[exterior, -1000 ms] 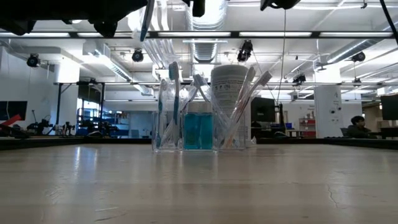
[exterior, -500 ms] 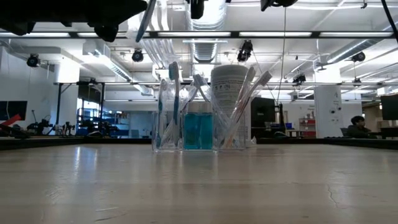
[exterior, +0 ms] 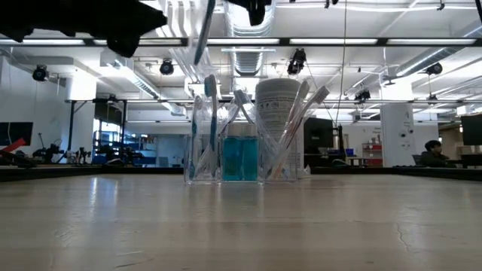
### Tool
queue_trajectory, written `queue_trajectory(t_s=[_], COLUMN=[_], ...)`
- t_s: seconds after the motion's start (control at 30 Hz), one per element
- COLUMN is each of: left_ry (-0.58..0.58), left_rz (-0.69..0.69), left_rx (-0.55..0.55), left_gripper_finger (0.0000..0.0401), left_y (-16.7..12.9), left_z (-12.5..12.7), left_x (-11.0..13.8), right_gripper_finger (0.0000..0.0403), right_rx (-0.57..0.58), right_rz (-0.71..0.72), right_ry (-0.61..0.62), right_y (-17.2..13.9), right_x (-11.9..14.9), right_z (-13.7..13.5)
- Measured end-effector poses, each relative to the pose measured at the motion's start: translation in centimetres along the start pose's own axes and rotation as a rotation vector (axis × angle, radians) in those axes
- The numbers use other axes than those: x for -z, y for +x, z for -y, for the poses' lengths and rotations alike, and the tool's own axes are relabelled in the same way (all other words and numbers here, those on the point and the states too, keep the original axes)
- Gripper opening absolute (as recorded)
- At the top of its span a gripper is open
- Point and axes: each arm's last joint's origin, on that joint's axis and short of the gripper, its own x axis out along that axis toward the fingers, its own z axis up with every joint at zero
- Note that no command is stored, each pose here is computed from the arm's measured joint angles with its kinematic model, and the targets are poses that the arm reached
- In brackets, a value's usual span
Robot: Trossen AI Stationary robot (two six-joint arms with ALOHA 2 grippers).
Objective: Pick & Place toothbrushing station
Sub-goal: Put the blue toothbrush into the transparent organizer
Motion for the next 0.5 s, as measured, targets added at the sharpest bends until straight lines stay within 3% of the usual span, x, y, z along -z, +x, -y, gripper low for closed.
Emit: queue_trajectory(t_s=[0.17, 0.5], left_ry=[-0.013, -0.028], left_rz=[0.038, 0.154], left_rx=[0.113, 0.144], left_gripper_finger=[0.0071, 0.0071], left_y=[-1.5, -3.9], left_z=[0.3, -0.3], left_x=[-1.1, -3.0], right_gripper_finger=[0.0011, 0.0012], right_rx=[0.049, 0.111], right_rz=[-0.079, -0.175], right_ry=[0.064, 0.143], right_y=[1.1, 3.0], right_x=[2.0, 5.7], right_z=[1.7, 3.9])
